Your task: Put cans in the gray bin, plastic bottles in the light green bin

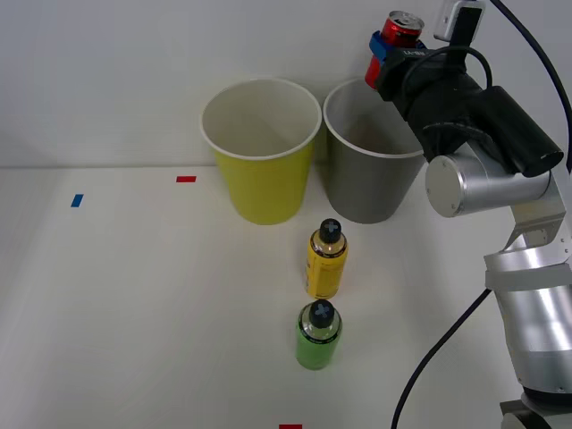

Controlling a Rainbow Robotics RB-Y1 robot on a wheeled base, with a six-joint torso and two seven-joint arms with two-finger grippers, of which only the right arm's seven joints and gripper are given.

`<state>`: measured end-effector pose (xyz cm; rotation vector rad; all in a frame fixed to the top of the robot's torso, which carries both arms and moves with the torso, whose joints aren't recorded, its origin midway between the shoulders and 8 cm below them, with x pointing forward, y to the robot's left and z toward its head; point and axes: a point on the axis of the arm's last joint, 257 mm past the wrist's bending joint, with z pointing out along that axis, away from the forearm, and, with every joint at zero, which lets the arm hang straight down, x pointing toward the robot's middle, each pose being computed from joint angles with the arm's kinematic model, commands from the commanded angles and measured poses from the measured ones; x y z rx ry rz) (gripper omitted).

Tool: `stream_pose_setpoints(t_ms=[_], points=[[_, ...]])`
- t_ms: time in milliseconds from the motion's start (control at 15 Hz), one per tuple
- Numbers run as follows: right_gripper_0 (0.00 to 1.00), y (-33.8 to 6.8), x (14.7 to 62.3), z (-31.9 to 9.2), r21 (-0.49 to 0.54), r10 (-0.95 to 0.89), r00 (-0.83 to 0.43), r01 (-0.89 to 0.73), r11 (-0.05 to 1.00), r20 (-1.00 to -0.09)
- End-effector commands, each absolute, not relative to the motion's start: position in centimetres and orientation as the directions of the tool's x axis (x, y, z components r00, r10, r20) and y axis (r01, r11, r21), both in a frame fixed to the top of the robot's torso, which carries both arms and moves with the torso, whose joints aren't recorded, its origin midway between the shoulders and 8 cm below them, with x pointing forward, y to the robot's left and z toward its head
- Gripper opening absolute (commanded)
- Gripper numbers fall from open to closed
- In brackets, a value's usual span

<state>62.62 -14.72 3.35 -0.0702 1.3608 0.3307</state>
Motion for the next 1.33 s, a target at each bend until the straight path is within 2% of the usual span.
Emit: stream_pose_setpoints(t_ms=[67, 133, 200, 1333], points=[[0.53, -14.71, 62.62, 3.28, 0.149, 0.199, 0.166, -0.274, 0.950, -0.966], [0.72, -14.71, 62.62, 3.28, 0.150, 0.200, 0.166, -0.275, 0.950, -0.966], [0.98, -14.68, 62.62, 3.37, 0.150, 0.201, 0.167, -0.275, 0.950, -0.965], [1.00, -14.62, 62.62, 3.34, 0.137, 0.188, 0.170, -0.275, 0.952, -0.967]])
